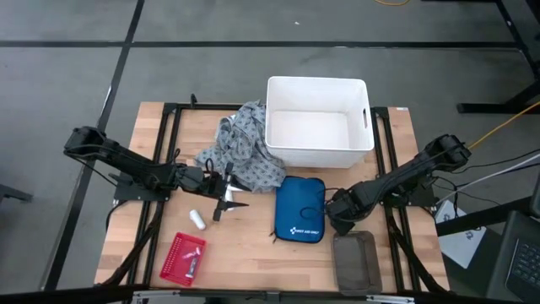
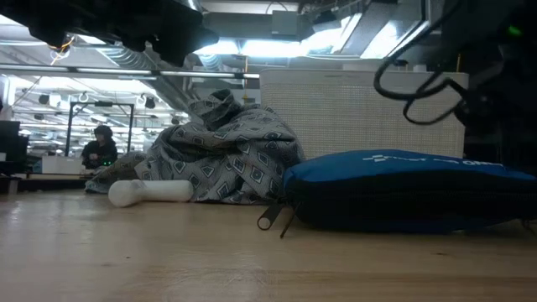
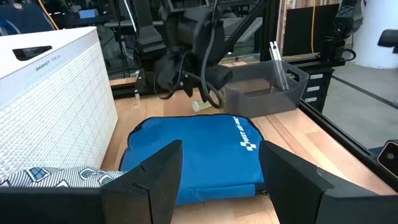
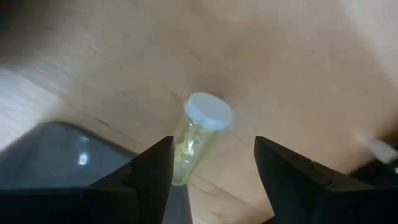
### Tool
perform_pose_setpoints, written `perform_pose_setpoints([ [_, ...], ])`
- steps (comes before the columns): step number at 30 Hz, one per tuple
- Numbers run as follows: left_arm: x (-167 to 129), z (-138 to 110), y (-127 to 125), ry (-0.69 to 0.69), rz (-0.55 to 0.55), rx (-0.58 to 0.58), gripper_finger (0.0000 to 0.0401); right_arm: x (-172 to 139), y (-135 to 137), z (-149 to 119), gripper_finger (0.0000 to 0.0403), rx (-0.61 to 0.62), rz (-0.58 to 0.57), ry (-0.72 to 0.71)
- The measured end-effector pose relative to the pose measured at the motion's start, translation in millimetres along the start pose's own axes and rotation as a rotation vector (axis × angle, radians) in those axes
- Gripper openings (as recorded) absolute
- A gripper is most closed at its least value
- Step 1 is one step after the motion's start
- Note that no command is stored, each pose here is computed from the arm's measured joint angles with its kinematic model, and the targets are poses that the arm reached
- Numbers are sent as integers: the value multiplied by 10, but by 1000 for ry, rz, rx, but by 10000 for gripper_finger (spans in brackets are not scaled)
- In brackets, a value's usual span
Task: Pick & Place Medicine items
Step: Put the yellow pill bottle into the red bin
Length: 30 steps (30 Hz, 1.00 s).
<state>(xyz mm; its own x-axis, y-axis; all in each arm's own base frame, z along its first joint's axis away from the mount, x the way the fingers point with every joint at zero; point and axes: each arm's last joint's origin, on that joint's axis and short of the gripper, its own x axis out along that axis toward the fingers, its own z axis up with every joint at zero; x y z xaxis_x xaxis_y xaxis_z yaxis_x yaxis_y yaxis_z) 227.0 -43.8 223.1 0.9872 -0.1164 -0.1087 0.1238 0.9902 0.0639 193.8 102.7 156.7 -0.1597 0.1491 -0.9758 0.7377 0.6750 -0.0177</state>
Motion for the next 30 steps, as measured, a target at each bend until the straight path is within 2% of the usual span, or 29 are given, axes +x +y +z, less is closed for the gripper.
perform_pose_setpoints([
  [7, 0, 0, 0, 0, 1, 7, 212, 64, 42, 30, 195, -24, 76, -24],
  [13, 0, 0, 1, 0, 2, 2, 212, 63, 42, 34, 180, -18, 77, -27],
  [21, 0, 0, 0, 0, 1, -7, 212, 79, 27, 37, 178, -13, 70, -34],
  [30, 0, 0, 0, 0, 1, -5, 212, 288, -117, 72, 178, -4, 81, -18],
])
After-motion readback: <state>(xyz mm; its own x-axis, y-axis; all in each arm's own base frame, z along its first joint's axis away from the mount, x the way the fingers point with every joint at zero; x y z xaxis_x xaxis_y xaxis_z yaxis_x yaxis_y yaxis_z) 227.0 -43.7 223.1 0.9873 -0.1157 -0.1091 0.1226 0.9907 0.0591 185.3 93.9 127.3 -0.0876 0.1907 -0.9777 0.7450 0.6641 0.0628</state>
